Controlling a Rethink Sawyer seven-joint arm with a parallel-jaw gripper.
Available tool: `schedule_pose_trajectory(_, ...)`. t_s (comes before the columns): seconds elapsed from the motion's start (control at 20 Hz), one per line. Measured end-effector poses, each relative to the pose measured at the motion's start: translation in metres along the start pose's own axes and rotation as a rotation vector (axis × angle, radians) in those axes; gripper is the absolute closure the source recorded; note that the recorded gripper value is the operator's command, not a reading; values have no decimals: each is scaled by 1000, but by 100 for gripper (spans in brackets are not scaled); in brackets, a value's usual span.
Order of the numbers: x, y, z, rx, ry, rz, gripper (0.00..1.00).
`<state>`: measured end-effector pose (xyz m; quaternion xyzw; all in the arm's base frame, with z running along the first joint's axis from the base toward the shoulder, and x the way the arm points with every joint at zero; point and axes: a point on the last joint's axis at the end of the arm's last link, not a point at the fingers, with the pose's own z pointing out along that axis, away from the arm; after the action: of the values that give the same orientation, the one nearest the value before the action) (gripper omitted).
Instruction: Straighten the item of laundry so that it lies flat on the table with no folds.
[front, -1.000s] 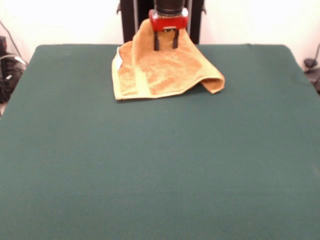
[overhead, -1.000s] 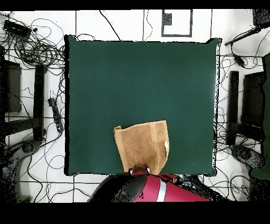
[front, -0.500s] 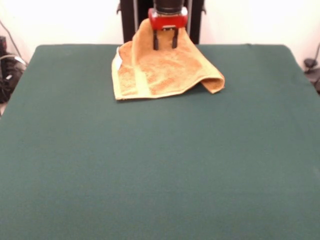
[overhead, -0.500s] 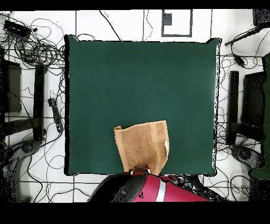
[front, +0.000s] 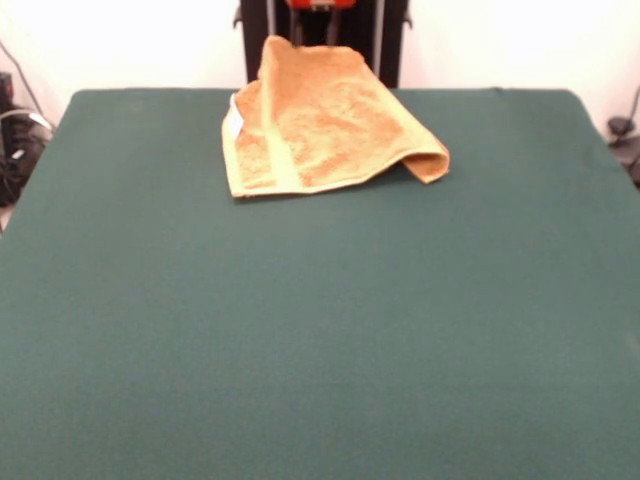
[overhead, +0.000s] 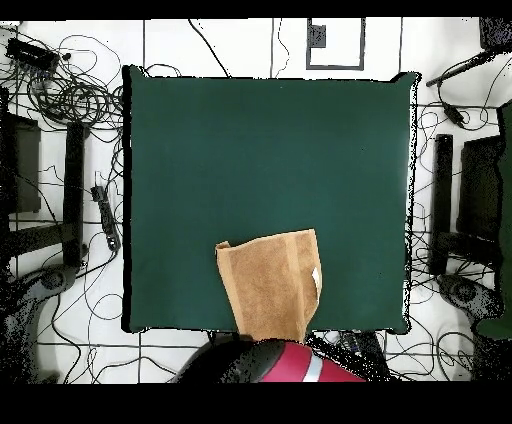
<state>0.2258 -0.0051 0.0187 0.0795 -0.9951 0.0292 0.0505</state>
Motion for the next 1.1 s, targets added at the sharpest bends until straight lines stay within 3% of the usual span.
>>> schedule_pose_trajectory(0.25,-2,-9,-15,30,-66,27,0)
schedule_pose_trajectory(1.1,-7,-4,-12,34,-82,-6,0)
